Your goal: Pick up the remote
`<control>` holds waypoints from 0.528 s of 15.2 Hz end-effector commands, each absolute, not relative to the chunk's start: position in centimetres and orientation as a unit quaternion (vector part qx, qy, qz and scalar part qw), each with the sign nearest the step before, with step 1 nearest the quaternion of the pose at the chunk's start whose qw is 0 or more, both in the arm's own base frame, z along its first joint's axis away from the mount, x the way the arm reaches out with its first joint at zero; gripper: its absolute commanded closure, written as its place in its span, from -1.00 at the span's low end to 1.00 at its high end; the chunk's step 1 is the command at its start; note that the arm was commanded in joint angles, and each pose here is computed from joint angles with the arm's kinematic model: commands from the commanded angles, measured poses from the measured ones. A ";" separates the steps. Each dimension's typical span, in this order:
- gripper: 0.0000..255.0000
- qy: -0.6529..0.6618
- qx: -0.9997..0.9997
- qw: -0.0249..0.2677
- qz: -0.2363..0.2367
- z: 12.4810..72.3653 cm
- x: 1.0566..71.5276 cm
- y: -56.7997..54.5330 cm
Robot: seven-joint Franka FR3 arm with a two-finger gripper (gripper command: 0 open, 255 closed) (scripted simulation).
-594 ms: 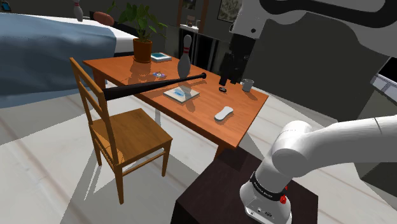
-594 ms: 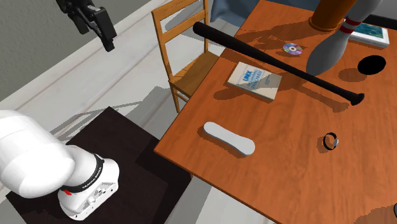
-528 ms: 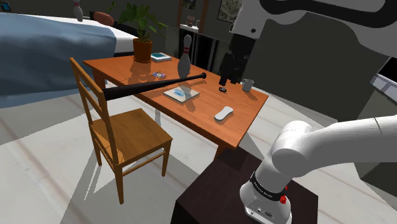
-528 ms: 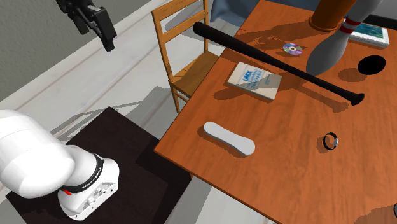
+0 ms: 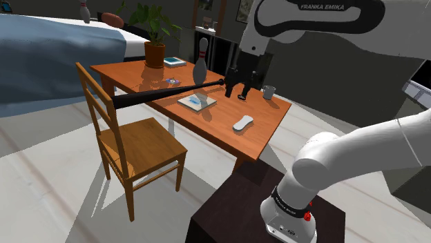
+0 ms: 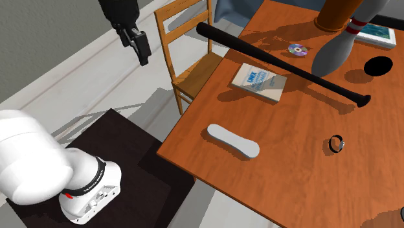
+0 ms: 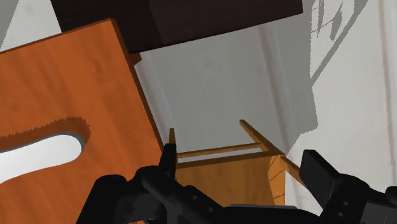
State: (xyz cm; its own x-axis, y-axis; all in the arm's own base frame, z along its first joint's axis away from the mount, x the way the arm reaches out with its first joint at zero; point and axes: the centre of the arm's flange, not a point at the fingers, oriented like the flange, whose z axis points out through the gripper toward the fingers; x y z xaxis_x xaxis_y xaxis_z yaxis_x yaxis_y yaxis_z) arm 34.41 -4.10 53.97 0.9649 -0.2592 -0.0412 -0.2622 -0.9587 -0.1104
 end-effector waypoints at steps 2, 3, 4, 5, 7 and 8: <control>-1.00 0.185 -0.981 0.052 0.012 51.6 36.6 -6.3; -1.00 0.202 -0.978 0.050 0.011 50.8 37.2 -7.1; -1.00 0.219 -0.974 0.048 0.011 50.0 37.8 -7.9; -1.00 0.236 -0.971 0.046 0.011 49.2 38.4 -8.7; -1.00 0.270 -0.962 0.042 0.010 47.7 39.4 -10.4; -1.00 0.287 -0.957 0.040 0.010 46.9 39.9 -11.3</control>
